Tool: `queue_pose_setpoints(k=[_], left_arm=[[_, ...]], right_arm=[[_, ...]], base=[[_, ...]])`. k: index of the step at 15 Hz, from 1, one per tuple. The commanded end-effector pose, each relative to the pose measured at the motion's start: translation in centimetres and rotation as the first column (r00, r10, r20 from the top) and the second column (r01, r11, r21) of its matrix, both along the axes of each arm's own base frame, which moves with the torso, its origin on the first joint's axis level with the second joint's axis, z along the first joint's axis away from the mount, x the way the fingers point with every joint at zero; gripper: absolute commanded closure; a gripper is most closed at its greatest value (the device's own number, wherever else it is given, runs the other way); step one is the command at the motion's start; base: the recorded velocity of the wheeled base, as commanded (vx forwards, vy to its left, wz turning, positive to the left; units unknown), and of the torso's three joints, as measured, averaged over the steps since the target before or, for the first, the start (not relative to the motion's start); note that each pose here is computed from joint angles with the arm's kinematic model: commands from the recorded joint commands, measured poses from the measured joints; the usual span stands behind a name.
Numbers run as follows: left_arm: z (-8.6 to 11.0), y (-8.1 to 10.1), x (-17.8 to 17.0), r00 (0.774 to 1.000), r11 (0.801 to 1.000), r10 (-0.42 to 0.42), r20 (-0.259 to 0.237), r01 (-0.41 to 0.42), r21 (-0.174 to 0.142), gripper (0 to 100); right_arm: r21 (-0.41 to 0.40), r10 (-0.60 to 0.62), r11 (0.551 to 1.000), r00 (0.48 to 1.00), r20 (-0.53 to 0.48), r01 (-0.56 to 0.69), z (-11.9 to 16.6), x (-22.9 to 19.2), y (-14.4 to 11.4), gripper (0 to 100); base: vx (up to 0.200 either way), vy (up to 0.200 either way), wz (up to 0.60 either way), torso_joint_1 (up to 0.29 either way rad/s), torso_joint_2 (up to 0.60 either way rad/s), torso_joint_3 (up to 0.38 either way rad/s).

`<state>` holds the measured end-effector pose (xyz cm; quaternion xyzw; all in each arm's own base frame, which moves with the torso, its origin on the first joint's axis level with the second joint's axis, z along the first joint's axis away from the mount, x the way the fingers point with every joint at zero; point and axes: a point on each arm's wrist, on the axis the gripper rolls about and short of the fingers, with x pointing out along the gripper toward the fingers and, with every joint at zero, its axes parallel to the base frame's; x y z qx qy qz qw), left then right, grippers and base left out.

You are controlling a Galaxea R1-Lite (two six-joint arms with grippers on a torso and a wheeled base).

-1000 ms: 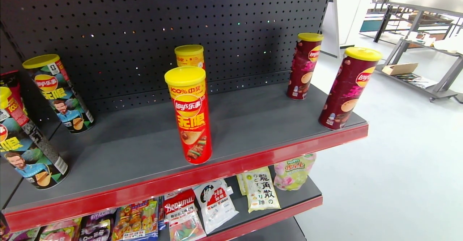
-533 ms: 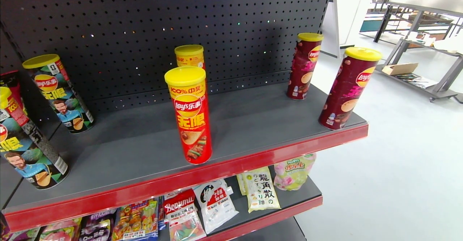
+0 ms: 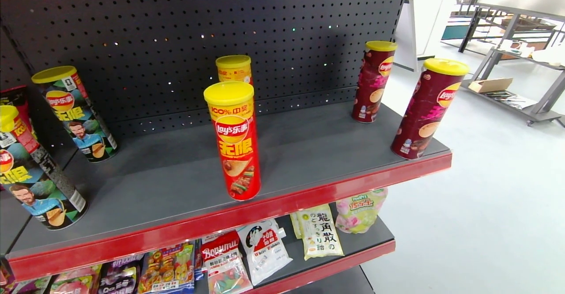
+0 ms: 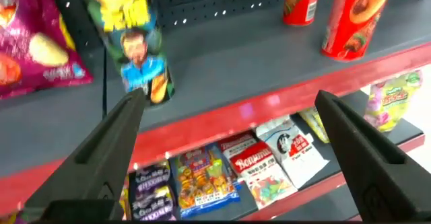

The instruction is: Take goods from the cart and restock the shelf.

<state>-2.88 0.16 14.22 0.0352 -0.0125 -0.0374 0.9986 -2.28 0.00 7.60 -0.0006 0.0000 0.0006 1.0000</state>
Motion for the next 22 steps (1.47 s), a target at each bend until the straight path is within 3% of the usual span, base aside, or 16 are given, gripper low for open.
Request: queue_pose_setpoints(k=[1, 6, 9, 13, 15, 16, 18, 20, 21, 22], left_arm=[[-0.8, 0.1, -0.7, 0.999, 1.0, 0.004, 0.046, -0.003, -0.005, 0], [-1.2, 0.0, -0.5, 1.0, 1.0, -0.003, 0.028, 0.003, -0.004, 0], [-2.3, 0.0, -0.1, 1.0, 1.0, -0.006, -0.015, 0.006, -0.006, 0], [-4.2, 0.0, 0.5, 0.997, 0.999, 0.003, -0.081, -0.007, -0.049, 0], [-5.5, 0.1, 0.7, 0.987, 0.992, 0.106, -0.118, -0.114, -0.057, 0], [-5.8, 0.3, 0.8, 0.976, 0.979, 0.18, -0.119, -0.189, -0.074, 0], [-5.8, 0.3, 0.8, 0.972, 0.972, 0.209, -0.104, -0.219, -0.088, 0], [-5.9, 0.2, 1.1, 0.986, 0.974, 0.16, -0.04, -0.164, -0.155, 0], [-6.1, 0.0, 1.1, 0.996, 0.985, 0.068, -0.055, -0.076, -0.152, 0], [-6.1, -0.1, 1.1, 0.998, 0.99, 0.04, -0.055, -0.047, -0.134, 0]], right_arm=[[0.0, 0.0, 1.0, 1.0, 0.0, 0.0, 0.0, 0.0, 0.0, 0], [0.0, 0.0, 1.0, 1.0, 0.0, 0.0, 0.0, 0.0, 0.0, 0], [-0.002, 0.002, 1.0, 1.0, 0.0, -0.002, 0.0, 0.0, 0.0, 0], [0.0, 0.005, 1.0, 1.0, 0.0, -0.005, 0.0, 0.0, 0.0, 0], [0.0, 0.005, 1.0, 1.0, 0.0, -0.005, 0.0, 0.0, 0.0, 0], [0.001, 0.005, 1.0, 1.0, 0.0, -0.005, 0.0, 0.0, 0.0, 0], [0.0, 0.005, 1.0, 1.0, 0.0, -0.005, 0.0, 0.0, 0.0, 0], [-0.002, 0.005, 1.0, 1.0, 0.0, -0.005, 0.0, 0.0, 0.0, 0], [-0.002, 0.006, 1.0, 1.0, 0.0, -0.006, 0.0, 0.0, 0.0, 0], [-0.002, 0.006, 1.0, 1.0, 0.0, -0.006, 0.0, 0.0, 0.0, 0]], base=[[0.0, 0.0, 0.6, 0.002, 0.0, 0.002], [0.0, 0.0, 0.6, 0.005, 0.0, 0.001], [0.0, 0.0, 0.0, 0.0, 0.0, 0.0], [0.0, 0.0, 0.0, 0.0, 0.0, 0.0], [0.0, 0.0, 0.0, 0.0, 0.0, 0.0], [0.0, 0.0, 0.0, 0.0, 0.0, 0.0], [0.0, 0.0, 0.0, 0.0, 0.0, 0.0], [0.0, 0.0, 0.0, 0.0, 0.0, 0.0], [0.0, 0.0, 0.0, 0.0, 0.0, 0.0], [0.0, 0.0, 0.0, 0.0, 0.0, 0.0]])
